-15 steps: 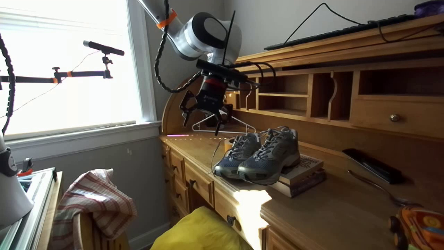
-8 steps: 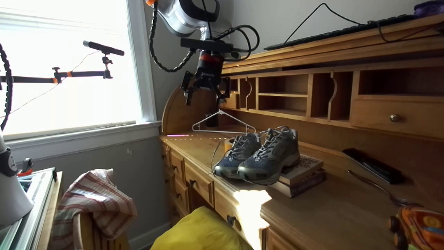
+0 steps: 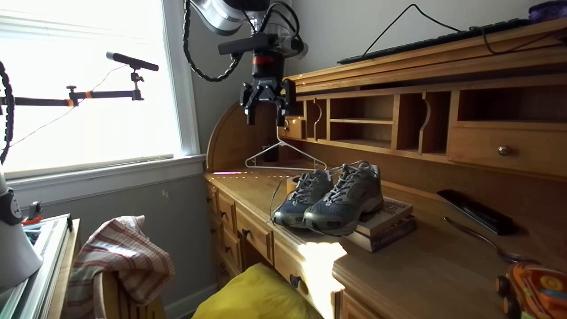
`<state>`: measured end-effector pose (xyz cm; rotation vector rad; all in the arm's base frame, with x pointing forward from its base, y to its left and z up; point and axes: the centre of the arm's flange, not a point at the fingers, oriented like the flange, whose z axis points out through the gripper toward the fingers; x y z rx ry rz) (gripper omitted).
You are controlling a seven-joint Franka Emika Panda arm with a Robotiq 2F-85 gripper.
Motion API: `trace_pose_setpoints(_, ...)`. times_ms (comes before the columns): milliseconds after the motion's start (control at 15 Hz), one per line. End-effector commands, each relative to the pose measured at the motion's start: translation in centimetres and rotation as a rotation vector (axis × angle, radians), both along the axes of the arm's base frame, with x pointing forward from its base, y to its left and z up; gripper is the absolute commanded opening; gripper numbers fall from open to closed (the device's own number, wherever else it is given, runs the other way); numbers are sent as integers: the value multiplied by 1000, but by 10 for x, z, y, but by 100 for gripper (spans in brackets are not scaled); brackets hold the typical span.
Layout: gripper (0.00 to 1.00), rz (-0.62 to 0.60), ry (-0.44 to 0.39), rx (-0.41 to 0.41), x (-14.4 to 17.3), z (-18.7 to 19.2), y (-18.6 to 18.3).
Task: Untie the laces of the shoe on the left
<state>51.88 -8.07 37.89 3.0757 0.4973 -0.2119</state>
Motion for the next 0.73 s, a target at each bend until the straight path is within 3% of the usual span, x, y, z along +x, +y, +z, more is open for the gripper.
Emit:
trace_pose_setpoints(0, 100, -180, -72, -51, -18, 6, -1)
trace_pose_setpoints(200, 100, -313, -115, -86, -22, 13, -8)
trace_pose_setpoints(267, 100, -238, -87, -51, -7, 12, -10)
trace_pose_setpoints(667, 100, -244, -91, -54, -6, 14, -10)
